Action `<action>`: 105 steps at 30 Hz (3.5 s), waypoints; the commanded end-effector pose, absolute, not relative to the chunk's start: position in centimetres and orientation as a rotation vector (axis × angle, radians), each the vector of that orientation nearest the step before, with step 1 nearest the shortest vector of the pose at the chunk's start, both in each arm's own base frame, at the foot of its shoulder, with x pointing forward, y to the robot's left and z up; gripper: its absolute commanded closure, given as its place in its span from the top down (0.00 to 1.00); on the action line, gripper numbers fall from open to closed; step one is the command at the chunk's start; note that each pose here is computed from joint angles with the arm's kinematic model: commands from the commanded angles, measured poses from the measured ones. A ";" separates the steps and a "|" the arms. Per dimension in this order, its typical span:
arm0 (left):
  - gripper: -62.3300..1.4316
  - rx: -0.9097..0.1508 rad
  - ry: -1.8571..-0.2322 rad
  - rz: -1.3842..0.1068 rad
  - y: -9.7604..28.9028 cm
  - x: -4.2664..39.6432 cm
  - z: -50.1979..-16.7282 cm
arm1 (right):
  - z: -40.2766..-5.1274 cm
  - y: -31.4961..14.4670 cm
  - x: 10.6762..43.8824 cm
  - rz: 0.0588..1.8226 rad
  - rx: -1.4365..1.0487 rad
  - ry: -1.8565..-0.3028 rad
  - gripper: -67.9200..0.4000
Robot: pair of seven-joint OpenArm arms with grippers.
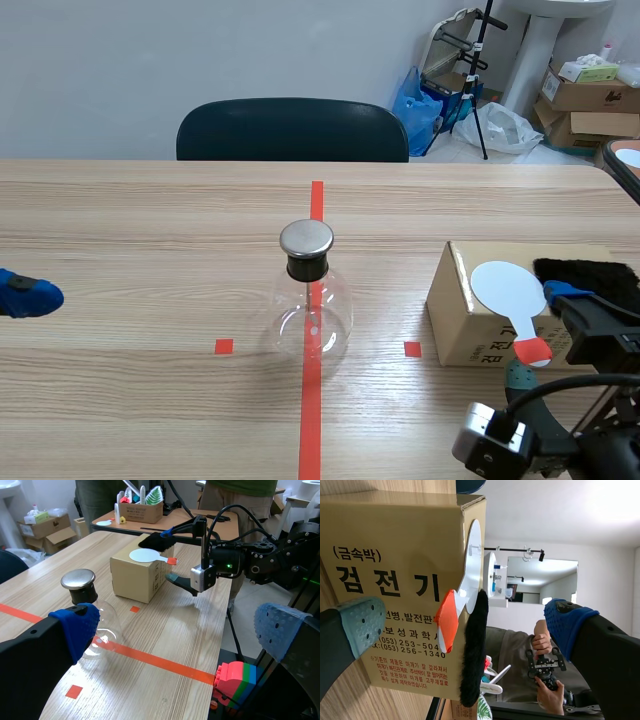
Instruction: Do the electroscope experiment
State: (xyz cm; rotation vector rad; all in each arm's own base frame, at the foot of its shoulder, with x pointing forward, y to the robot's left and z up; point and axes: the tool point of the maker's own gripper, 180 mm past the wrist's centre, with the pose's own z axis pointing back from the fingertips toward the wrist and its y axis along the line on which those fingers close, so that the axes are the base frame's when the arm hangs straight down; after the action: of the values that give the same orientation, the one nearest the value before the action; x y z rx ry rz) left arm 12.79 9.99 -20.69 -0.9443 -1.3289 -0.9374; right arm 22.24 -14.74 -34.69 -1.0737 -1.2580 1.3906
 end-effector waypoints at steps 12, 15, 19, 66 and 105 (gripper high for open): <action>1.00 -0.970 -1.354 -0.925 9.7 12.8 -20.0 | -34.1 -14.9 22.6 1.390 -1.099 -1.276 1.00; 1.00 -0.970 -1.354 -0.925 9.7 12.8 -20.0 | -34.1 -14.9 22.6 1.390 -1.099 -1.276 1.00; 1.00 -0.970 -1.354 -0.925 9.7 12.8 -20.0 | -34.1 -14.9 22.6 1.390 -1.099 -1.276 1.00; 1.00 -0.966 -1.343 -0.946 9.6 12.6 -20.3 | -33.3 -16.8 18.4 1.260 -1.109 -1.214 1.00; 1.00 -0.440 -1.499 -0.694 8.3 17.5 -16.2 | -21.5 -18.1 22.8 0.778 -0.112 -1.451 1.00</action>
State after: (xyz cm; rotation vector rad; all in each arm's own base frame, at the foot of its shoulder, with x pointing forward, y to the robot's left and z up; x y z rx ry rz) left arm 17.43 8.46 -16.66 -0.4333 -1.4837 -0.6965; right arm 22.22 -17.97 -22.55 -0.1053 -1.4138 0.7753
